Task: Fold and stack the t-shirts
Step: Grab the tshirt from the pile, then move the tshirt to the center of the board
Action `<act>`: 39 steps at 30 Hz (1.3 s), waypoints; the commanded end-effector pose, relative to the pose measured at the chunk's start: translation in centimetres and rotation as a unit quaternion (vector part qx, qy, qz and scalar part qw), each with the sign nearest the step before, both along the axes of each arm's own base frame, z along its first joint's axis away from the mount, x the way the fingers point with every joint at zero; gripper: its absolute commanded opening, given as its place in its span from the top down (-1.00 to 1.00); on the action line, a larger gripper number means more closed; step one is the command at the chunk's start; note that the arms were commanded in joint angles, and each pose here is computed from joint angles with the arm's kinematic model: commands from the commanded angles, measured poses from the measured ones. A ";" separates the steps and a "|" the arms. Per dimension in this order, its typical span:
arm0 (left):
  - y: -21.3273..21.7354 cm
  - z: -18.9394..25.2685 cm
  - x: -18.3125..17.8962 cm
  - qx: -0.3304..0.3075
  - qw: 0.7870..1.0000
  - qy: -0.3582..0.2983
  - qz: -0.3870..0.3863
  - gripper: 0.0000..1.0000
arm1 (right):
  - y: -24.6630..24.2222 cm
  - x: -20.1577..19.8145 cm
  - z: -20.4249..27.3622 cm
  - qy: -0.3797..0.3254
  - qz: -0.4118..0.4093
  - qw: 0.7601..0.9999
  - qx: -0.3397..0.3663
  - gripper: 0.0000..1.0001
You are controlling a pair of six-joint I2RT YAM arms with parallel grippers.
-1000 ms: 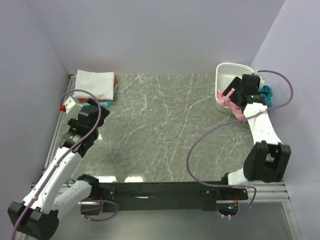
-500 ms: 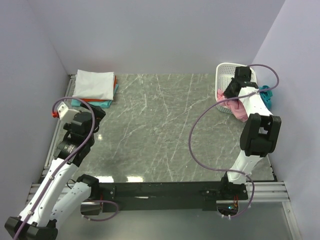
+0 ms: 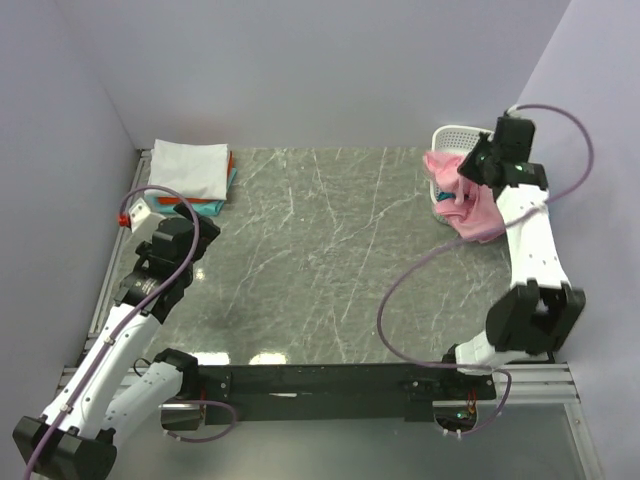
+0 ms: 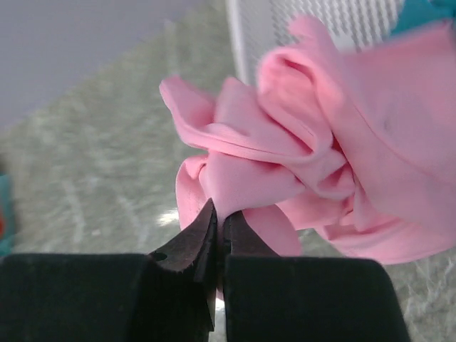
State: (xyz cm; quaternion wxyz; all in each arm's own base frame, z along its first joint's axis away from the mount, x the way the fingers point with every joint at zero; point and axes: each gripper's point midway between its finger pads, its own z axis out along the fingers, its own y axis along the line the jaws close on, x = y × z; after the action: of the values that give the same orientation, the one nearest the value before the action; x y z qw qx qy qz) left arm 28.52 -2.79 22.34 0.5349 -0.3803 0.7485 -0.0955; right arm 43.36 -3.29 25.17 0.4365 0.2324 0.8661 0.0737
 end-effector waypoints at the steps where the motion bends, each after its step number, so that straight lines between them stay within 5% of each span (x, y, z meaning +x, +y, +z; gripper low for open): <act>1: -0.7 1.5 0.2 -0.005 1.000 -0.006 -0.022 -0.99 | 3.5 -2.9 12.3 -0.156 0.075 0.985 0.001 1.00; 10: -0.4 1.7 -1.0 -0.025 1.000 -0.007 -0.012 -0.99 | 16.1 -9.9 24.0 -0.280 0.282 0.918 0.004 1.00; 17: 0.2 1.6 -2.2 -0.038 0.999 0.004 0.007 -0.99 | 24.2 -13.2 26.8 -0.300 0.389 0.868 0.069 1.00; 21: 0.3 1.8 -2.8 -0.041 0.999 0.006 0.010 -0.99 | 27.7 -15.0 26.9 -0.314 0.461 0.820 0.130 1.00; 24: 0.0 1.7 -2.9 -0.046 0.999 0.006 0.000 -0.99 | 27.3 -13.6 23.0 -0.283 0.428 0.847 0.141 0.99; 27: -0.4 0.7 -2.7 -0.045 0.999 0.019 -0.010 -0.99 | 24.0 -10.3 14.9 -0.205 0.344 0.904 0.147 0.96; 31: -1.4 -1.2 -2.3 -0.044 0.997 0.049 -0.030 -0.99 | 17.6 -9.2 -3.2 -0.028 0.236 0.953 0.187 0.93; 34: -3.2 -3.2 -1.7 -0.054 0.993 0.077 -0.073 -0.99 | 12.1 -10.1 -11.7 0.065 0.144 0.972 0.176 0.54; 35: -3.7 -4.6 -1.7 -0.054 0.991 0.091 -0.086 -0.99 | 11.0 -10.6 -13.3 0.089 0.126 0.976 0.153 0.14; 38: -6.8 -7.0 -1.3 -0.076 0.977 0.117 -0.162 -0.99 | 9.1 -10.9 -14.5 0.114 0.107 0.980 0.122 -0.48; 39: -7.6 -7.7 -1.1 -0.082 0.972 0.125 -0.180 -0.99 | 8.8 -10.9 -13.9 0.102 0.103 0.983 0.114 -0.53</act>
State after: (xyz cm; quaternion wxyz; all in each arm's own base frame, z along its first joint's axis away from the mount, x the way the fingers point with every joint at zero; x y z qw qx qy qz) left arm 26.84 -6.92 15.57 0.4059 -0.3476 0.8345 -0.1345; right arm 29.86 6.39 7.27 0.2178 0.2295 0.9263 0.2047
